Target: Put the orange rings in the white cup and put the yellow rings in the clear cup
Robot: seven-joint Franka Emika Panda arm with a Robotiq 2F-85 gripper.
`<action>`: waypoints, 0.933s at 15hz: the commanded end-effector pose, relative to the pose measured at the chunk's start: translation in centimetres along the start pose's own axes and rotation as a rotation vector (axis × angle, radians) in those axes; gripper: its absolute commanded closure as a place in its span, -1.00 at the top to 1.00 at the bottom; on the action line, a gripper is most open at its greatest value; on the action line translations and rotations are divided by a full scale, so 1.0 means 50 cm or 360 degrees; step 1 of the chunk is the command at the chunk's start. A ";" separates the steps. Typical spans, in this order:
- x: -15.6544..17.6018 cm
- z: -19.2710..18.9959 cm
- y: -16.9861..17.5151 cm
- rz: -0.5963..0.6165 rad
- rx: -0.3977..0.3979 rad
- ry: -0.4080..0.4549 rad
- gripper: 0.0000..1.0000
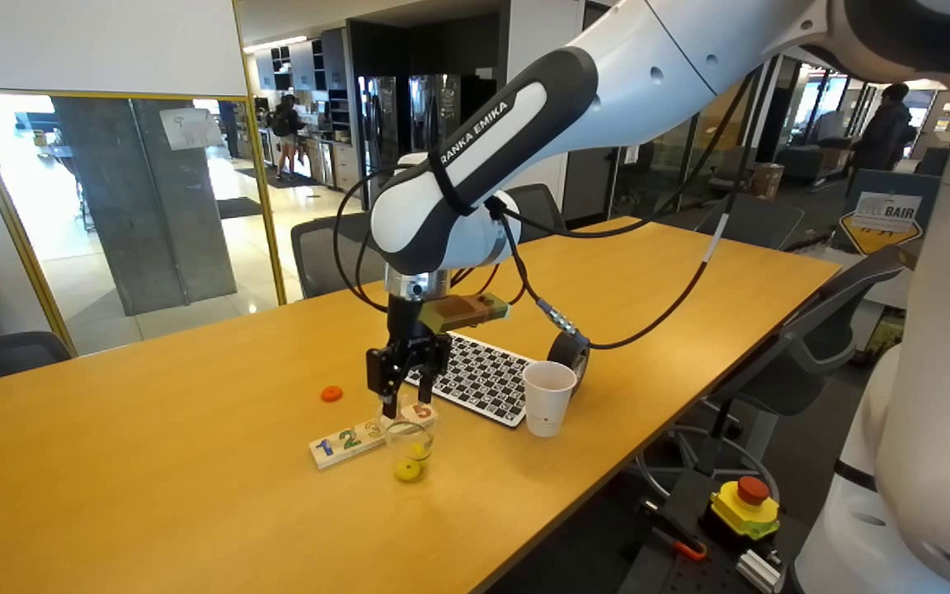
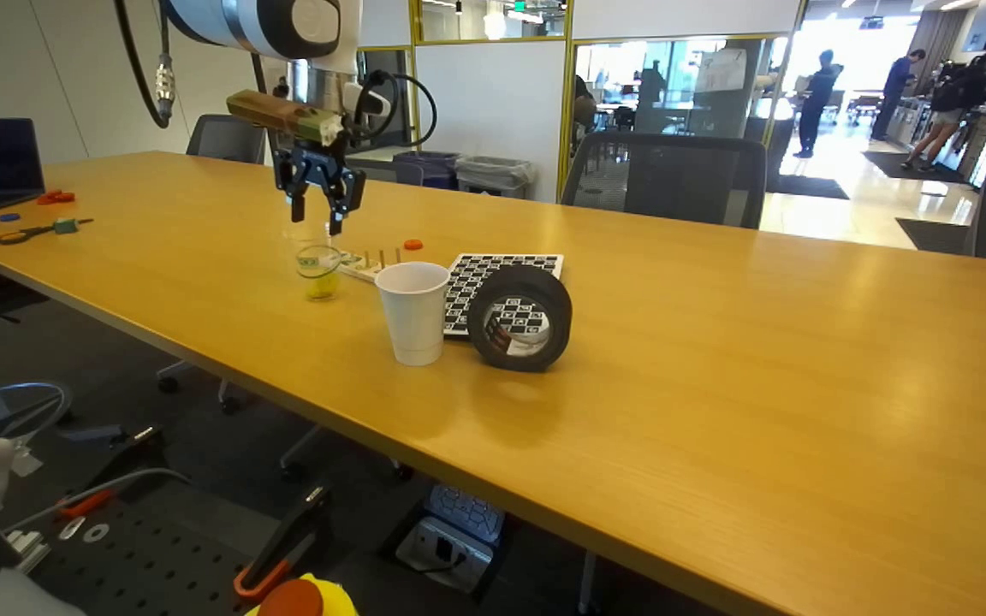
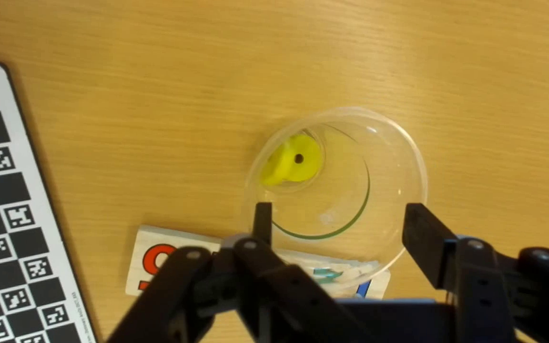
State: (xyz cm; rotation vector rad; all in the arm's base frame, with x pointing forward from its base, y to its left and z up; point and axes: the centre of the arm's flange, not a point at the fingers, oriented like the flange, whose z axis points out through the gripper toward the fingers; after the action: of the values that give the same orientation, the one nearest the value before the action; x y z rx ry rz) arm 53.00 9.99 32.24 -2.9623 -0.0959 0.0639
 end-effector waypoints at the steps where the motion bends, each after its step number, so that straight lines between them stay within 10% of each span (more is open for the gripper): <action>1: 0.020 -0.054 0.010 0.0012 -0.0039 0.0103 0.99; 7: 0.154 -0.115 -0.016 -0.0085 -0.0167 0.0143 1.00; 14: 0.309 0.000 -0.013 -0.0117 -0.0154 0.0058 1.00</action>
State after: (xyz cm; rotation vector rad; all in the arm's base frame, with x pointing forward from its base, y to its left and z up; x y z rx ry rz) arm 63.37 11.07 33.87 -3.0406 -0.2051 -0.0489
